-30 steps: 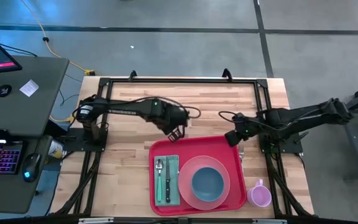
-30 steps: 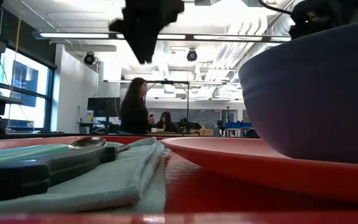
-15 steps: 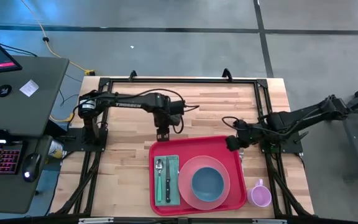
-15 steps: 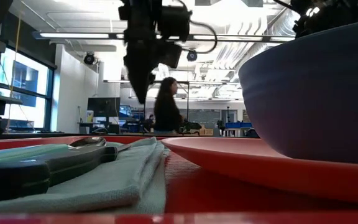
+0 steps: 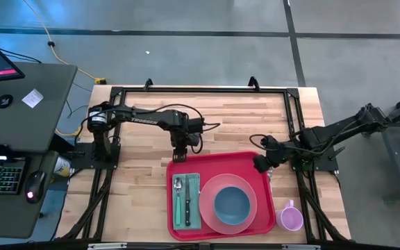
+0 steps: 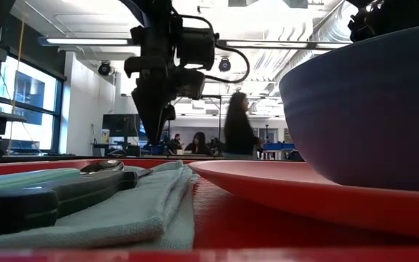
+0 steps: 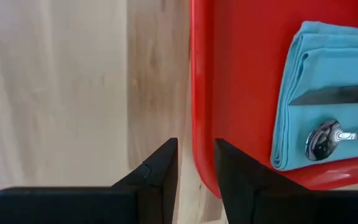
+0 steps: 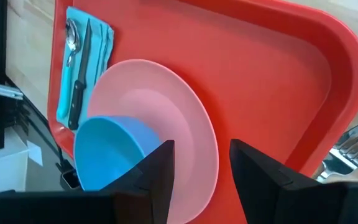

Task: Set up tray
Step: Move the red tray to the middle of the table

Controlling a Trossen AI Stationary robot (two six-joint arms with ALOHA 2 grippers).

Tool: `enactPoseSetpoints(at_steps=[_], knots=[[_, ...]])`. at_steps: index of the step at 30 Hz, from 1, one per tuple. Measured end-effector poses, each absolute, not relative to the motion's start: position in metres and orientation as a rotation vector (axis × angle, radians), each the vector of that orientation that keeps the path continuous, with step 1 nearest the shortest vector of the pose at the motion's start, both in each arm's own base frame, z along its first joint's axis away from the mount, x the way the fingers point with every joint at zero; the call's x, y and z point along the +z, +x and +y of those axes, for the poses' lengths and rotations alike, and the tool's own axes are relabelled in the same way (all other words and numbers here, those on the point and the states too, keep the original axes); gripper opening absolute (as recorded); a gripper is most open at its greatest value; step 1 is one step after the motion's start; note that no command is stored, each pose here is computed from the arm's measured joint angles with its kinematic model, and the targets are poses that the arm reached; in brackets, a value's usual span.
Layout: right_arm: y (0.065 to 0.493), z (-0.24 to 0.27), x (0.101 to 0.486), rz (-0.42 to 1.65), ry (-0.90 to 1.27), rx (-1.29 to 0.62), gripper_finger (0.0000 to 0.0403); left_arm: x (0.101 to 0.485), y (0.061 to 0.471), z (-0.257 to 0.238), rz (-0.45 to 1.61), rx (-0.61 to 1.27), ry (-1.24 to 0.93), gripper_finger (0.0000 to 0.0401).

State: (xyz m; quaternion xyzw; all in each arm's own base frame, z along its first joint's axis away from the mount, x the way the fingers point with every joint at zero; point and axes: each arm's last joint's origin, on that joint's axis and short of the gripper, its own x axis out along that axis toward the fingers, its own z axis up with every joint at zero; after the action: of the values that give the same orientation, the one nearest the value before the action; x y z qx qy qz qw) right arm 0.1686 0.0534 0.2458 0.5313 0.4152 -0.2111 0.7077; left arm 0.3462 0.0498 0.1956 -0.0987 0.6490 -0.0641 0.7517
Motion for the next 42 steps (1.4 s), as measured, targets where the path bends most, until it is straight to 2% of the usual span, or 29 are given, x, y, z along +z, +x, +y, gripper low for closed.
enactPoseSetpoints(at_steps=[7,19,28,42], knots=[[0.167,0.057,0.245,0.952,1.083,-0.408,0.0138,0.189,0.35,0.04,1.412,-0.161,-0.209,0.0136],[0.153,0.058,0.24,1.1,0.948,-0.382,0.0138,0.162,0.361,0.037,1.464,-0.052,-0.235,0.0136],[0.145,0.054,0.245,1.068,1.013,-0.426,0.0138,0.148,0.362,0.035,1.521,-0.05,-0.207,0.0136],[0.143,0.054,0.249,1.026,1.089,-0.451,0.0138,0.148,0.353,0.042,1.628,0.01,0.036,0.0136]])
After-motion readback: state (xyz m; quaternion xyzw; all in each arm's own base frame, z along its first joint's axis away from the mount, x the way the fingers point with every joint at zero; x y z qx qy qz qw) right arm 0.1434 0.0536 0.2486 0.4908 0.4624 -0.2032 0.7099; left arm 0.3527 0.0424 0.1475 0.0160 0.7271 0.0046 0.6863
